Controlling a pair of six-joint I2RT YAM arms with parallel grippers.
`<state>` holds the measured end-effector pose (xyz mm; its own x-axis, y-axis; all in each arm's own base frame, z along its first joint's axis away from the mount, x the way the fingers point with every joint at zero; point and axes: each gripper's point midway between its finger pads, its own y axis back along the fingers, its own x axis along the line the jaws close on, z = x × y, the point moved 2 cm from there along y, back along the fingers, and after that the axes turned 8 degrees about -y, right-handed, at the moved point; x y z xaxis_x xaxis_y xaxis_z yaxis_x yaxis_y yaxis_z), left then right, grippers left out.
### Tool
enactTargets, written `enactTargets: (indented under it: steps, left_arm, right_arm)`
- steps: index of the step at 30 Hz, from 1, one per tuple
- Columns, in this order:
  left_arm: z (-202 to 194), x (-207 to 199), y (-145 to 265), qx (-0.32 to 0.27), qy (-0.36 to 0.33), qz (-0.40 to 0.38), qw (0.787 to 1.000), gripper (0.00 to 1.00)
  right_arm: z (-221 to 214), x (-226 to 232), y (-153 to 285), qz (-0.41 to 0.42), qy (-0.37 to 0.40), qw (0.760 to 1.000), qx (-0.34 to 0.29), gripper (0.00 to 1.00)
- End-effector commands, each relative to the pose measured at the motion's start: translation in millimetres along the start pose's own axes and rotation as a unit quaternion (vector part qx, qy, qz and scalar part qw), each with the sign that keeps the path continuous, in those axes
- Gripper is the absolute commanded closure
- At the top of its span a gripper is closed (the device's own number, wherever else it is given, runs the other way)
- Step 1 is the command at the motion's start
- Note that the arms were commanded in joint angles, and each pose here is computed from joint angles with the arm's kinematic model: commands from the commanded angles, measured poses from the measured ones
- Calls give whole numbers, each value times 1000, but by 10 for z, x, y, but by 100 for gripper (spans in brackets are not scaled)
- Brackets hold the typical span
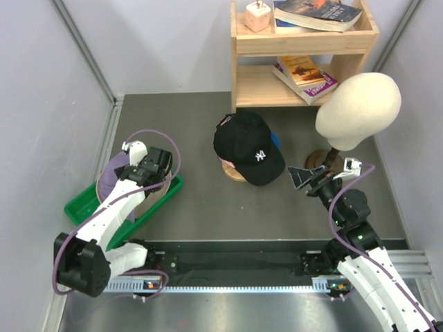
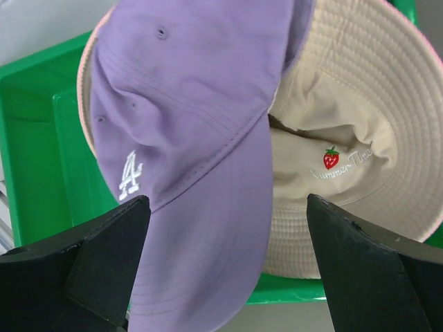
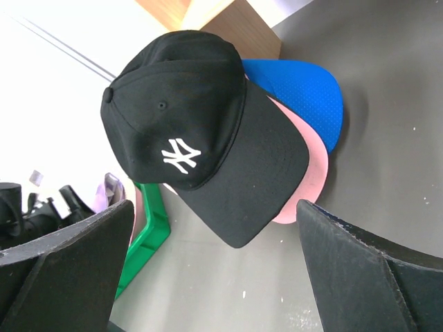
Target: Stack the hats
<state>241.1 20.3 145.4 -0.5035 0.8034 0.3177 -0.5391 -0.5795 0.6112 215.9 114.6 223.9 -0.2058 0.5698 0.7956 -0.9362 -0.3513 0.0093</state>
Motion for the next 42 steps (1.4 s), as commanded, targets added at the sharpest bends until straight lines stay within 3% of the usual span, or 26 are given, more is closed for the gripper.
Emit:
enactTargets:
  steps: [1,7,17,20,21,22,32,42]
  left_arm:
    - [102,-72,15,4,-2,-12,1000,1]
    - [12,-41,28,29,-7,-2,1000,5]
    - [-46,-22,70,39,1,-10,999,60]
    - [-33,-33,83,36,2,-18,999,80]
    - [-25,-29,89,34,2,-19,999,93]
    - [-23,-29,97,35,-2,-22,999,99]
    - [379,89,439,-11,8,-73,997,100]
    - [816,263,907,-61,31,-134,989,100]
  right_arm:
    - [212,247,47,33,-1,999,-31,0]
    - [230,236,83,29,1,999,-34,0]
    - [297,272,134,29,8,999,-46,0]
    - [299,270,144,28,8,999,-46,0]
    - [299,270,145,28,8,999,-46,0]
    - [293,265,146,27,8,999,-44,0]
    - [384,388,163,42,31,997,-52,0]
    - [363,703,117,117,58,991,-25,0]
